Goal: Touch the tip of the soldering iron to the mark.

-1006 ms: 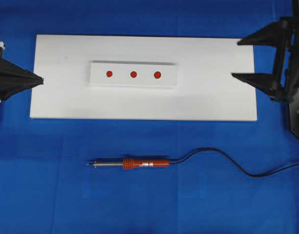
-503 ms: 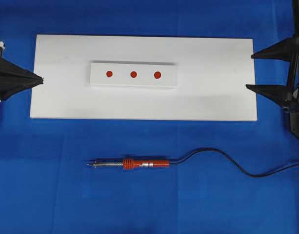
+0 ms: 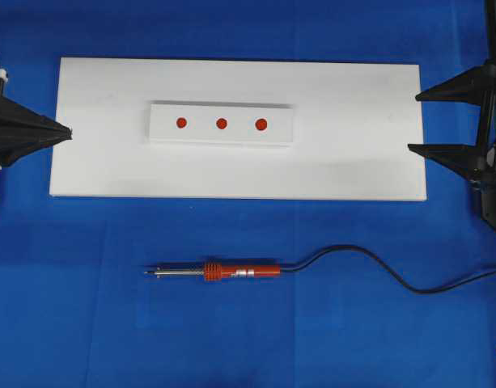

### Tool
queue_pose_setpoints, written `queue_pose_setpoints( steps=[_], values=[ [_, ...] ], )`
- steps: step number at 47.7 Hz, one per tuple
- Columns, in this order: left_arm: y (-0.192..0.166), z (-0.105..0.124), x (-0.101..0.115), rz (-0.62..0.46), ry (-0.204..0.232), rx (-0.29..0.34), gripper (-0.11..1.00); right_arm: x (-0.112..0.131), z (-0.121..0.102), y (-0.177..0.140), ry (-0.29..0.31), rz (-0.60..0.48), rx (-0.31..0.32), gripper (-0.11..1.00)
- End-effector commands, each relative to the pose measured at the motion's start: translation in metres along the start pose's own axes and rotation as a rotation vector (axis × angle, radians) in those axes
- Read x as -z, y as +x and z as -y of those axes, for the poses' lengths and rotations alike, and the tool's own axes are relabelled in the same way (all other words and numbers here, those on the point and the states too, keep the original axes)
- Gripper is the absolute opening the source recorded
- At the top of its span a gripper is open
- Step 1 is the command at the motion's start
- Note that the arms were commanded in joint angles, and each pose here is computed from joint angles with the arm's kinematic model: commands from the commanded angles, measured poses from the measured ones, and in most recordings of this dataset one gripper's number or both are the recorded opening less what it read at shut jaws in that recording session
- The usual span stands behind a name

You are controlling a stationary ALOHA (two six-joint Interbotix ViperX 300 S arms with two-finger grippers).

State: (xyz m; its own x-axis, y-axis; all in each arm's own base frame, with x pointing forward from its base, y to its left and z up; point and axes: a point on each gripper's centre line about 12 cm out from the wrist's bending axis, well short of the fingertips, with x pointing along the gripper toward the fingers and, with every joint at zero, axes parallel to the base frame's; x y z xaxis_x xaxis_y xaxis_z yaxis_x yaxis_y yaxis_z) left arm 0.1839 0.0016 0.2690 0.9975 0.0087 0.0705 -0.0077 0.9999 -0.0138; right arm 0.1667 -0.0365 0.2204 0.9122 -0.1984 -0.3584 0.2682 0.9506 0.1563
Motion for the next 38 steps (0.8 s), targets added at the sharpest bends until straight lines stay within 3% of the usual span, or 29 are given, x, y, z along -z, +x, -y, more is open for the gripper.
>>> queue_pose_setpoints(
  steps=[1, 38],
  values=[
    [0.0022, -0.0005, -0.0035, 0.009, 0.002, -0.003, 0.00, -0.0055, -0.0012, 0.0001, 0.006, 0.016, -0.005, 0.85],
    [0.0024, -0.0005, -0.0033, 0.009, 0.003, -0.002, 0.00, -0.0058, -0.0012, 0.0001, -0.001, 0.019, -0.004, 0.85]
  ],
)
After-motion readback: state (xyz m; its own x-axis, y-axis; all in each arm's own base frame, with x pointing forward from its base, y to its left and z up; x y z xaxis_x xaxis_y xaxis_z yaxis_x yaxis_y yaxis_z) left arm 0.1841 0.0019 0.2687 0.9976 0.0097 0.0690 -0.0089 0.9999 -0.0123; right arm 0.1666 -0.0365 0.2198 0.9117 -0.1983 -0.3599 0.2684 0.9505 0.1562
